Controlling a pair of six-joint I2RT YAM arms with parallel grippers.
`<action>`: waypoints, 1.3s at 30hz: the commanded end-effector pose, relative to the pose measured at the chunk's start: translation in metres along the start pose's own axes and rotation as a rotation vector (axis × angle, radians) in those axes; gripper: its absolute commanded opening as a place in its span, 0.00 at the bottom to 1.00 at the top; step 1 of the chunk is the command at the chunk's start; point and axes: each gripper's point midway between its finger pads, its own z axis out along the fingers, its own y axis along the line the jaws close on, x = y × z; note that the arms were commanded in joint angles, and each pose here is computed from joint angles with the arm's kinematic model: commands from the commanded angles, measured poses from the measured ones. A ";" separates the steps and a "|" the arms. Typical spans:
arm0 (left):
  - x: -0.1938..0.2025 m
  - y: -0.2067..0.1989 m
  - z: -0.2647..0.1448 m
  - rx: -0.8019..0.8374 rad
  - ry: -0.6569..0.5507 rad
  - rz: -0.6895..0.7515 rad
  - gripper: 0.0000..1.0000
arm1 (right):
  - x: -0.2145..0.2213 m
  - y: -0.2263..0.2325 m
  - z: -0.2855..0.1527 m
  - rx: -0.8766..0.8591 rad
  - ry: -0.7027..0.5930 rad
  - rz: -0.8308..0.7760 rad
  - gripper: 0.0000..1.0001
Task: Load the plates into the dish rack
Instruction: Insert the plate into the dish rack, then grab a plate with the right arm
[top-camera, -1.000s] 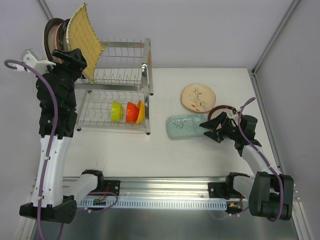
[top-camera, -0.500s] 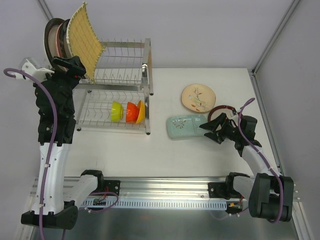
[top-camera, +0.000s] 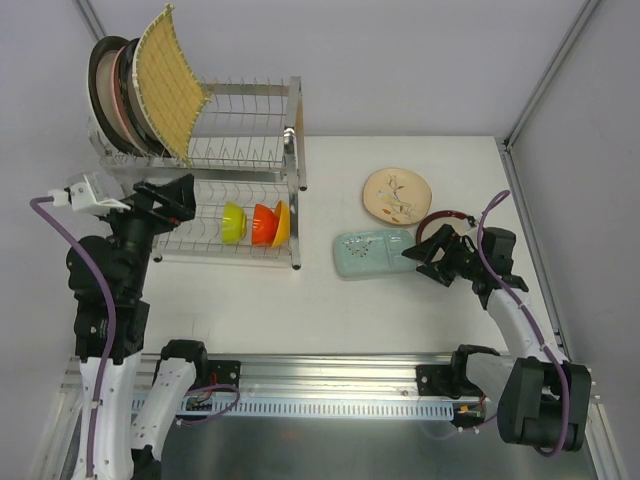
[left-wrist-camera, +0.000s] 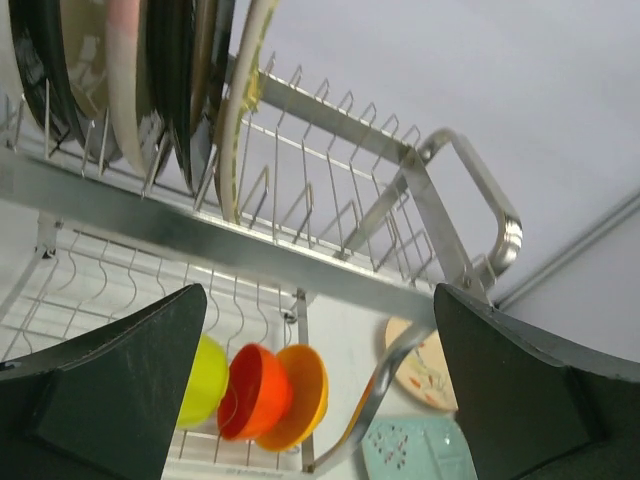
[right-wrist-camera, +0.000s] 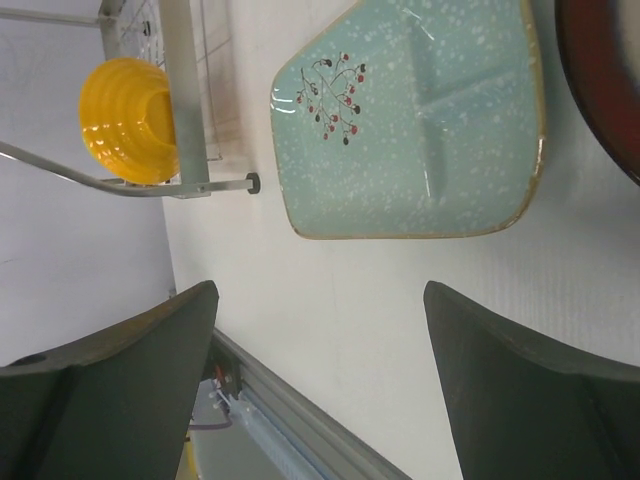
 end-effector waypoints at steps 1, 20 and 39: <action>0.019 -0.006 -0.024 0.094 0.054 0.081 0.99 | -0.009 0.001 -0.005 0.063 -0.033 -0.084 0.89; 0.158 0.038 -0.080 0.235 0.247 0.145 0.99 | -0.019 -0.035 0.012 0.317 -0.076 -0.048 0.84; 0.181 0.053 -0.076 0.197 0.301 0.139 0.99 | -0.016 -0.055 0.044 0.400 0.000 -0.071 0.46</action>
